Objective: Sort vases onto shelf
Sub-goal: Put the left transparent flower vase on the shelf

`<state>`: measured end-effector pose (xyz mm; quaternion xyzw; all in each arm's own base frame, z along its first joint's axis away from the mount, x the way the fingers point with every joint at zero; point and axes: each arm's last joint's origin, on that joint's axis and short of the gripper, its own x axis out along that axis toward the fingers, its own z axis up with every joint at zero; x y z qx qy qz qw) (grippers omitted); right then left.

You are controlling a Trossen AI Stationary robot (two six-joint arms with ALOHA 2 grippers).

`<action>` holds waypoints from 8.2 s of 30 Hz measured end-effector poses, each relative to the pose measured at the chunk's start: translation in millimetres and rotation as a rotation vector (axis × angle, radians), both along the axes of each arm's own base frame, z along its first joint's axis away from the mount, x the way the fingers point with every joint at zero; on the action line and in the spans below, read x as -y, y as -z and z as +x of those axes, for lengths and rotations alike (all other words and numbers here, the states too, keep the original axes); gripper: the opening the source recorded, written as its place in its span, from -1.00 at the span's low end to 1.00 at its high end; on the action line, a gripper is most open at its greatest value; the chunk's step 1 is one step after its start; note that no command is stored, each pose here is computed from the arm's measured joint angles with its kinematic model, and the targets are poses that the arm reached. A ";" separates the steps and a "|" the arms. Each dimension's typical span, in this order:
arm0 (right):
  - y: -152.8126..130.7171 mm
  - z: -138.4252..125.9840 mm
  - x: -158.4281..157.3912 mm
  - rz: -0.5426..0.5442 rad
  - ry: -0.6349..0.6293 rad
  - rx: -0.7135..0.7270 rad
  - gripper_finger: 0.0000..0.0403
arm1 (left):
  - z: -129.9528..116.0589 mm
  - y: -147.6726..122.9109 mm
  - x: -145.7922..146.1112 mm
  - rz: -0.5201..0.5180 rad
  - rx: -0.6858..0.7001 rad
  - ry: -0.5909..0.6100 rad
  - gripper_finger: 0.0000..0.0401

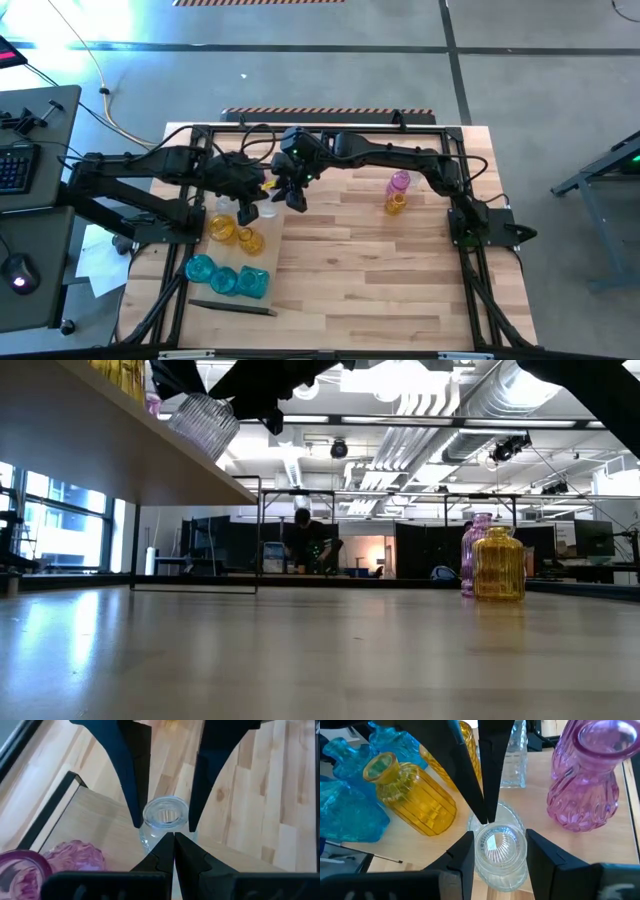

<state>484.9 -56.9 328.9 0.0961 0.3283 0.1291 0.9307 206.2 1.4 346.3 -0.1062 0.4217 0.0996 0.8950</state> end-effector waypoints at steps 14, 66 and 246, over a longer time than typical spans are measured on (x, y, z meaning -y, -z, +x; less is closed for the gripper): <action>16.2 11.7 -1.9 0.025 -0.006 -0.005 -0.45 | 6.9 9.2 0.9 -0.043 -0.068 0.032 -0.98; 12.5 22.6 -10.3 0.022 0.025 0.049 -0.45 | -28.4 -12.5 -4.6 0.010 0.037 -0.099 -0.98; 44.8 32.1 -62.0 0.133 0.854 -0.063 -1.00 | -133.4 -51.2 -7.6 0.151 0.377 -0.153 -0.98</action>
